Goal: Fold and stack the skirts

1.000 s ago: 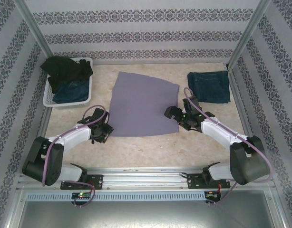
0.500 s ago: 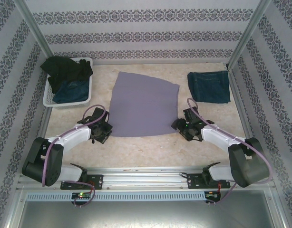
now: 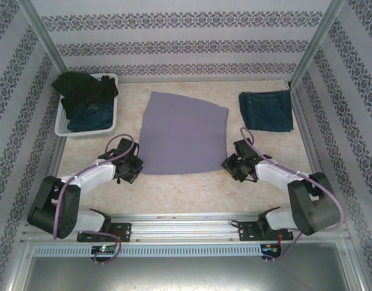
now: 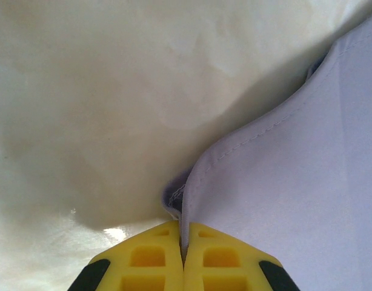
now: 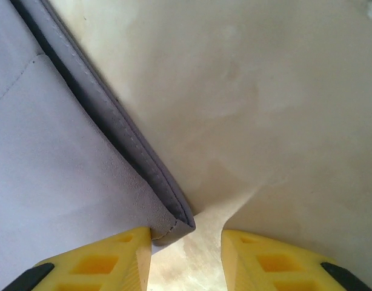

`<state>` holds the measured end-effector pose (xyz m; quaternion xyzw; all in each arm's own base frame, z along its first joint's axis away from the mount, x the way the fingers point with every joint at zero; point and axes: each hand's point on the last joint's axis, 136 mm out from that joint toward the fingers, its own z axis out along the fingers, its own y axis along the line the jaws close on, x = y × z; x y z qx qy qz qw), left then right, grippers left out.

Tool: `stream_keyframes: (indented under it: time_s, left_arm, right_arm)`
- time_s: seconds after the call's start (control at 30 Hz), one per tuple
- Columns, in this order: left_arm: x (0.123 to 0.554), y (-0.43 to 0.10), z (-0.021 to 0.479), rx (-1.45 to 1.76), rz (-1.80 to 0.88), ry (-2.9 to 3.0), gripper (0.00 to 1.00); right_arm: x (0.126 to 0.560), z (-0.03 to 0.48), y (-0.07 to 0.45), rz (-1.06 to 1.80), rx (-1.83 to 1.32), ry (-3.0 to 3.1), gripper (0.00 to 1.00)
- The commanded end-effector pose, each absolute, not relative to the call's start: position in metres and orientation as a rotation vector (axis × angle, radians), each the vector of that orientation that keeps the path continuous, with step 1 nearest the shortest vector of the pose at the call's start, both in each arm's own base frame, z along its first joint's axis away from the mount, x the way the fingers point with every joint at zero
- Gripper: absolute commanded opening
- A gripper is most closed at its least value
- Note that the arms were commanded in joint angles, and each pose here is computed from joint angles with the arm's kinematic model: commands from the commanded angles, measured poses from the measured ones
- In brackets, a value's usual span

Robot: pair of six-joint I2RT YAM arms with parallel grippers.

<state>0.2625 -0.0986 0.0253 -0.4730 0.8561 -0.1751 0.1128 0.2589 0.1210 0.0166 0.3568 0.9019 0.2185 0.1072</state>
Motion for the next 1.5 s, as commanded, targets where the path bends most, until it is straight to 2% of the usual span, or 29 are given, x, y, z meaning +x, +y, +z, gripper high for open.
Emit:
stream_keyframes:
  time_s: [0.0,0.37,1.03,1.33,1.47]
  left_arm:
    - [0.265,-0.102,0.025,-1.353,-0.525,2.515,0.00]
    - [0.268,-0.105,0.025,-1.338,-0.531,2.529,0.00]
    - [0.271,-0.107,0.026,-1.327,-0.543,2.529,0.00]
    - [0.270,-0.106,0.024,-1.324,-0.541,2.531,0.00]
    - [0.271,-0.107,0.026,-1.311,-0.540,2.537,0.00]
  right_arm:
    - [0.285,0.021,0.127,0.721,1.015,2.555,0.33]
    - [0.290,0.043,0.123,0.737,0.995,2.490,0.33]
    - [0.265,0.011,0.115,0.638,1.062,2.579,0.36]
    - [0.281,0.014,0.123,0.669,1.021,2.553,0.22]
    - [0.291,0.026,0.129,0.723,0.997,2.516,0.19]
